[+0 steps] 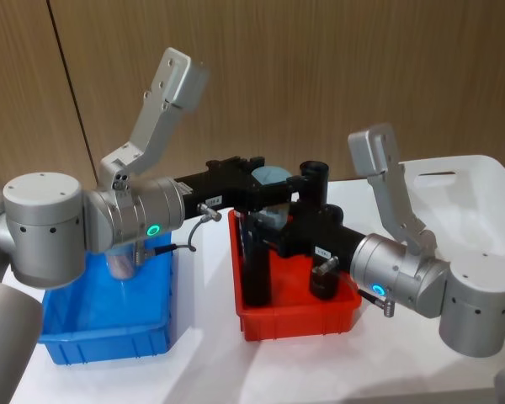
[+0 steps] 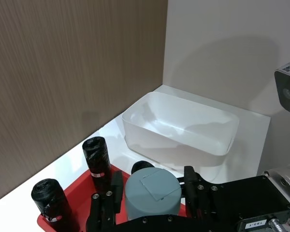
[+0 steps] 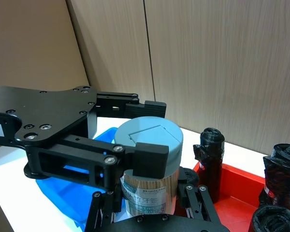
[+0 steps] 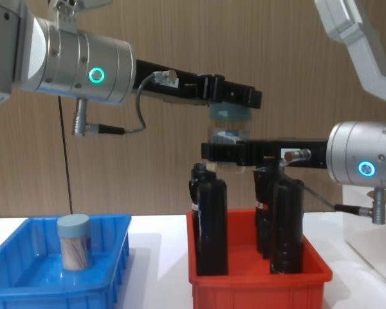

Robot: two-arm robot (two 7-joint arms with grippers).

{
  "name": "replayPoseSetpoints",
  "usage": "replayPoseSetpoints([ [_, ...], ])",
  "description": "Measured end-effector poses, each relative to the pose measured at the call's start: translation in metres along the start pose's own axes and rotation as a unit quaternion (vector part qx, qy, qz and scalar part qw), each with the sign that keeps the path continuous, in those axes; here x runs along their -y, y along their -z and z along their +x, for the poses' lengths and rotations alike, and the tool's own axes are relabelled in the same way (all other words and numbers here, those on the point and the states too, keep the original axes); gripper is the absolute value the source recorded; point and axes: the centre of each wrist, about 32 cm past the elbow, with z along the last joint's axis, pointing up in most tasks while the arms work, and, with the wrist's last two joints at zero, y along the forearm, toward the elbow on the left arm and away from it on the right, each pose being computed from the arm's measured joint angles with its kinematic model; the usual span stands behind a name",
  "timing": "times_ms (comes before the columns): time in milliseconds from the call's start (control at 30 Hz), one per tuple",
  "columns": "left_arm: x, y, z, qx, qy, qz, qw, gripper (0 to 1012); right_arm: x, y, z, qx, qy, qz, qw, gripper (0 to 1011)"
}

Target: Pick the cotton swabs from the blue box and place them into the white box.

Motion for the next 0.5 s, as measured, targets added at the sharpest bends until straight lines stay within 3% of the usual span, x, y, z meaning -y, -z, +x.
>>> replayPoseSetpoints([
  [100,0.0,0.0,0.0,0.0,0.0,0.0,1.0,864,0.0,-0.0001,0.0,0.0,0.001,0.0,1.0,623],
  [300,0.0,0.0,0.0,0.0,0.0,0.0,1.0,1003,-0.0002,-0.0002,-0.0001,0.001,0.002,0.001,1.0,624],
  [500,-0.0001,-0.0001,0.0001,0.0,0.0,0.0,1.0,1004,0.0,-0.0004,0.0,0.001,0.003,0.001,1.0,623],
])
